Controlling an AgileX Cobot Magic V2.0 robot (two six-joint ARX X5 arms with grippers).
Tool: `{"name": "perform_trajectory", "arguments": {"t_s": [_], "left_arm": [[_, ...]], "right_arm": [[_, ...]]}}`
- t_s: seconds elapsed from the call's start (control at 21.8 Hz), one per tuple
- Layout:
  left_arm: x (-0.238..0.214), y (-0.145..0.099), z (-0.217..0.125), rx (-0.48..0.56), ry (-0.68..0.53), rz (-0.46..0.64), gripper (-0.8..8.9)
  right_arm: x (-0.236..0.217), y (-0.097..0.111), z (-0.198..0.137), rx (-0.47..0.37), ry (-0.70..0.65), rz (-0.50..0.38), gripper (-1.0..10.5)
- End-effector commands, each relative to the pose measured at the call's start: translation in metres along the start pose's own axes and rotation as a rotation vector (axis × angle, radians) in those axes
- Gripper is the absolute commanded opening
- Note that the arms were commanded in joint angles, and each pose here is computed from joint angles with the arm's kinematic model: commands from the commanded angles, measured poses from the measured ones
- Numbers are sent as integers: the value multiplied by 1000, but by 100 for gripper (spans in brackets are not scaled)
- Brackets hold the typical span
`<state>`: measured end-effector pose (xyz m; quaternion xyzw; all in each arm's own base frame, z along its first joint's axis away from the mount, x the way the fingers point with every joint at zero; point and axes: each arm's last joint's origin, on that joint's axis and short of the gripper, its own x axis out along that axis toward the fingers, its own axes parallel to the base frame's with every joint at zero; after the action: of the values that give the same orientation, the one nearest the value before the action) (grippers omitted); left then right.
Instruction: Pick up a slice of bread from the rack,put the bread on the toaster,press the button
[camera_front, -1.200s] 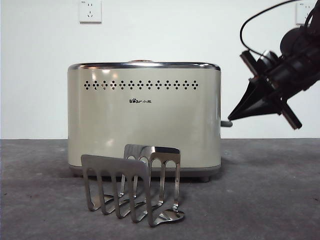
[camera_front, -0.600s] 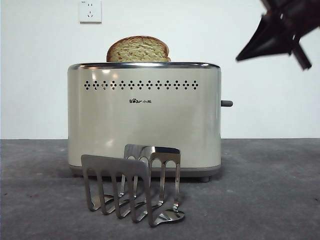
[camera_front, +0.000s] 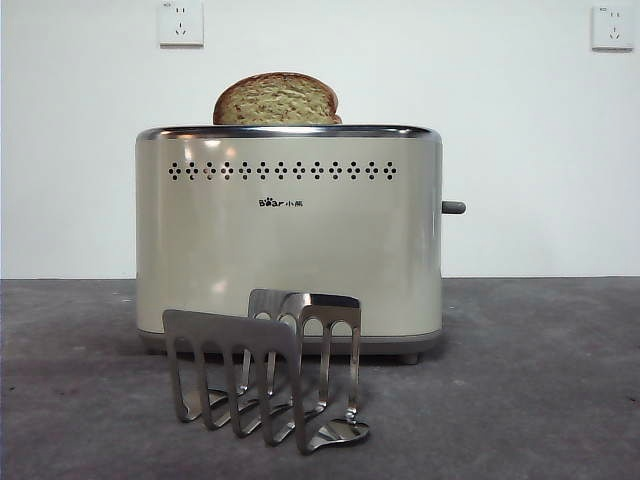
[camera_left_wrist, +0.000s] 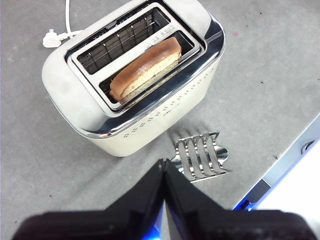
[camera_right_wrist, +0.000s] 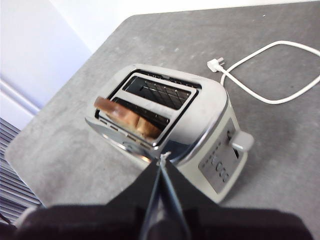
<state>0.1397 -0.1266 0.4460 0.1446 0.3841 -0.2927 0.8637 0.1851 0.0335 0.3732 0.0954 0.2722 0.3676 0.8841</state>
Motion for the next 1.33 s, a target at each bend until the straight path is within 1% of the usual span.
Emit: {"name": "perform_trajectory", "arguments": {"t_s": [0.05,0.18,0.32,0.46,0.55,0.64,0.74,0.87,1.1,1.33], "left_arm": [[-10,0,-4,-1,-31,-7,-5],[-26,2,-11,-21,-77,-9,-5],[-49,4,-24,-66,-145,-16,-5],[-71,7,-38,-102,-214,-28,-5],[-85,7,-48,-122,-254,-64,-5],[-97,8,-58,-120,-293,-99,-5],[-106,9,-65,-113,-324,-107,-4],[-114,9,-72,-114,-351,-109,-4],[-115,10,-73,-115,-355,-110,-4],[-105,8,-64,-114,-320,-107,-4]], "right_arm": [[-16,13,-9,-55,-3,-27,-2],[-39,31,-22,-92,-15,-90,-2],[-57,44,-35,-116,-9,-142,0],[-66,51,-46,-139,29,-160,0],[-67,52,-53,-102,80,-166,0],[-67,52,-59,-62,139,-162,0],[-68,53,-64,-59,181,-156,0],[-68,53,-67,-65,208,-152,0],[-69,53,-68,-53,221,-151,0],[-68,52,-71,-25,259,-148,1]]}}
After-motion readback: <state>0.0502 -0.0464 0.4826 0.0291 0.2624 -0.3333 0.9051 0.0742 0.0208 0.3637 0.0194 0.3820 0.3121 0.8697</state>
